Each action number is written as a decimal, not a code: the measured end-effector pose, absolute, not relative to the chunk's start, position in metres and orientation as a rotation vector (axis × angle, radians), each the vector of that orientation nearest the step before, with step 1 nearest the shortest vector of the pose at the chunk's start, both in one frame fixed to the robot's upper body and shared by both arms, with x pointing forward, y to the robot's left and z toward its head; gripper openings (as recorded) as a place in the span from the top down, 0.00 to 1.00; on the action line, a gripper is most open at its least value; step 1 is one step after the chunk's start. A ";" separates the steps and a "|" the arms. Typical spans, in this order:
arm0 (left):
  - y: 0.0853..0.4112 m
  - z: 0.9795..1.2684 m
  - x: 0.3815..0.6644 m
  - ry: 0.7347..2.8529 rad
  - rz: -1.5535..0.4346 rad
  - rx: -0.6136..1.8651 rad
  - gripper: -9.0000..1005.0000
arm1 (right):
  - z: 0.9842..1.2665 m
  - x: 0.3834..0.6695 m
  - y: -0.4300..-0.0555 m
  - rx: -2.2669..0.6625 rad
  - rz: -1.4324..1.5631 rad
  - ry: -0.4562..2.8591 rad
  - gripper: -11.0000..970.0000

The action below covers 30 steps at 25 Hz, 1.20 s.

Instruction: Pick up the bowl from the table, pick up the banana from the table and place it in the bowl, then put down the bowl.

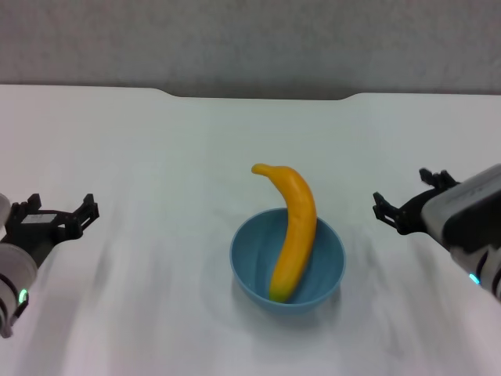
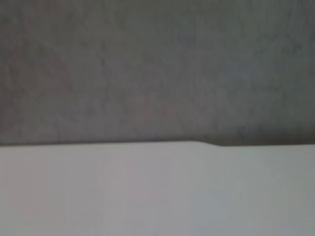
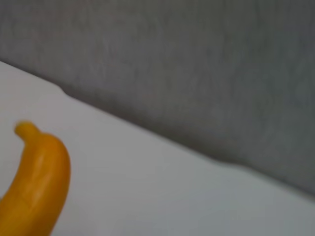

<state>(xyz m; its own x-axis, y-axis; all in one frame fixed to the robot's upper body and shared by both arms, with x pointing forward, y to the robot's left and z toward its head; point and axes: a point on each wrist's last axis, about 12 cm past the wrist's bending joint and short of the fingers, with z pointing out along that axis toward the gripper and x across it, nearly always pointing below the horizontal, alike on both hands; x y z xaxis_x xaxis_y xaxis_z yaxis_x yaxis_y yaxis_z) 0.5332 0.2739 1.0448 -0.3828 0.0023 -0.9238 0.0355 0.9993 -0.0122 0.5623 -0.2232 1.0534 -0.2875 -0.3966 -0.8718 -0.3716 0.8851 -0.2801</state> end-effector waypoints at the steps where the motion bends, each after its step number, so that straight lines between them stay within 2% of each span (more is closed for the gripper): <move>1: 0.271 1.043 0.531 1.945 -0.018 0.027 0.11 | 1.049 0.556 -0.217 -0.586 -0.092 1.843 0.09; 6: 0.249 1.033 0.521 1.857 0.041 0.083 0.11 | 1.038 0.542 -0.212 -0.582 -0.172 1.738 0.09; 10: 0.245 1.023 0.511 1.797 0.077 0.100 0.11 | 1.029 0.530 -0.218 -0.548 -0.129 1.616 0.09; 13: 0.257 1.009 0.502 1.734 0.002 -0.008 0.11 | 1.025 0.514 -0.240 -0.473 0.004 1.489 0.09; 20: 0.273 0.999 0.500 1.705 -0.172 -0.051 0.11 | 1.025 0.507 -0.274 -0.323 0.171 1.453 0.09; 30: 0.277 0.992 0.504 1.750 -0.171 0.014 0.11 | 1.020 0.510 -0.281 -0.205 0.283 1.525 0.09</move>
